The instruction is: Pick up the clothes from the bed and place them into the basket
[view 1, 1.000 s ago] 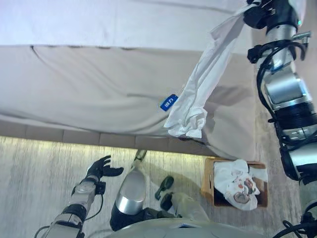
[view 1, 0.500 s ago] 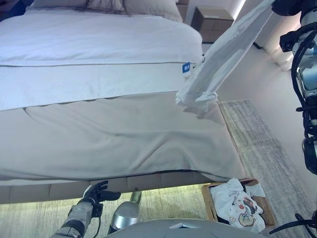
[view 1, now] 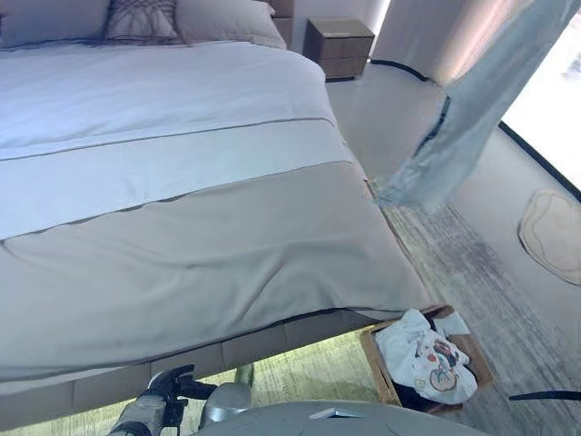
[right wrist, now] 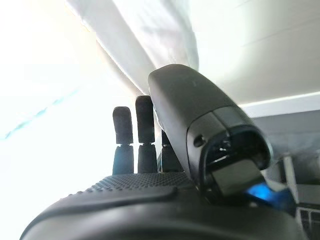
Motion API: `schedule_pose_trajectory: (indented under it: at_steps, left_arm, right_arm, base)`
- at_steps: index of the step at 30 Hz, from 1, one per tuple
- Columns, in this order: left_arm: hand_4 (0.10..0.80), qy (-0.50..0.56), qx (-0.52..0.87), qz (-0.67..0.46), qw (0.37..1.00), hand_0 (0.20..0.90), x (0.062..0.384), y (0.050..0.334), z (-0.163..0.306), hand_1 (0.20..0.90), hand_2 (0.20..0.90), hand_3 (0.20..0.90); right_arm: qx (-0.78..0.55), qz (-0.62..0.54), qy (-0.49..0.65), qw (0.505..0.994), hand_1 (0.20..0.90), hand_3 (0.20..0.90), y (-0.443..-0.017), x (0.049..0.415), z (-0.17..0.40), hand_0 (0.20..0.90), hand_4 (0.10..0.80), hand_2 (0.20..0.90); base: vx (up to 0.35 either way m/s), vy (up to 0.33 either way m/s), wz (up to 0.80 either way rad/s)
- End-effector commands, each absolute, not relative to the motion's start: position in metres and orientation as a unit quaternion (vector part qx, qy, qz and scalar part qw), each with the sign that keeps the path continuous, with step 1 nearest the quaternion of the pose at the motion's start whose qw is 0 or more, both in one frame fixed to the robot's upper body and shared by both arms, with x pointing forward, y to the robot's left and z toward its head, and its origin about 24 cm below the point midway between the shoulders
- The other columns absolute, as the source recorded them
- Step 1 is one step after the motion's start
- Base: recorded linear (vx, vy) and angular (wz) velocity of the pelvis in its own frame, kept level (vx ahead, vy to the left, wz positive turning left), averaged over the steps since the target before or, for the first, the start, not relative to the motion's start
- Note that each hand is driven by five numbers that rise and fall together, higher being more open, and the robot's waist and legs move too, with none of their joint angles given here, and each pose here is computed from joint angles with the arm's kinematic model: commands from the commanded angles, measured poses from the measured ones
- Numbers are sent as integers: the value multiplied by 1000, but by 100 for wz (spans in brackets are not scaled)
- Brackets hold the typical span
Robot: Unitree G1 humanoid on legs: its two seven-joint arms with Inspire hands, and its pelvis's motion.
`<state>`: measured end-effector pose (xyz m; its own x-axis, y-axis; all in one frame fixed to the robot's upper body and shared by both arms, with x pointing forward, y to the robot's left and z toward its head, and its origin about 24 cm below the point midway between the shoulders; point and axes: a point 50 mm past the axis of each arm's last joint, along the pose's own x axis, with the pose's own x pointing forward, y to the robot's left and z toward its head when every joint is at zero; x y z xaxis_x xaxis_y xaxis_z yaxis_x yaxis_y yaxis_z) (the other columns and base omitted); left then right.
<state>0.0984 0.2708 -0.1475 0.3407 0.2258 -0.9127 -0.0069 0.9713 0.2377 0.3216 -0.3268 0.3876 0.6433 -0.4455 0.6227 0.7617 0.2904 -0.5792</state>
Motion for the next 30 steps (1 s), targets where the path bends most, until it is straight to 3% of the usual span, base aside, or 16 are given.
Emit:
schedule_pose_trajectory:
  at_steps: [1, 8, 17, 23, 30]
  left_arm:
    - [800, 561, 163, 39, 811, 900, 110, 289, -137, 900, 900, 900]
    - [800, 525, 174, 7, 833, 900, 137, 280, -130, 900, 900, 900]
    - [800, 467, 165, -15, 868, 900, 172, 257, -123, 900, 900, 900]
    - [800, 382, 135, -27, 914, 900, 210, 226, -107, 900, 900, 900]
    - [800, 297, 121, -19, 947, 900, 250, 219, -77, 900, 900, 900]
  right_arm:
    - [-444, -429, -260, 742, 300, 200, -334, 276, 445, 300, 100, 300]
    - [-458, -325, -169, 810, 300, 200, -339, 308, 371, 300, 100, 300]
    - [-462, -295, -81, 833, 300, 200, -351, 319, 283, 300, 100, 300]
    - [-470, -287, -73, 832, 300, 200, -344, 327, 263, 300, 100, 300]
    - [-466, -301, -55, 830, 300, 200, -340, 343, 257, 300, 100, 300]
  base:
    - [14, -100, -53]
    - [17, -76, -46]
    - [-67, -31, -27]
    - [-171, 77, -24]
    - [-156, -72, -16]
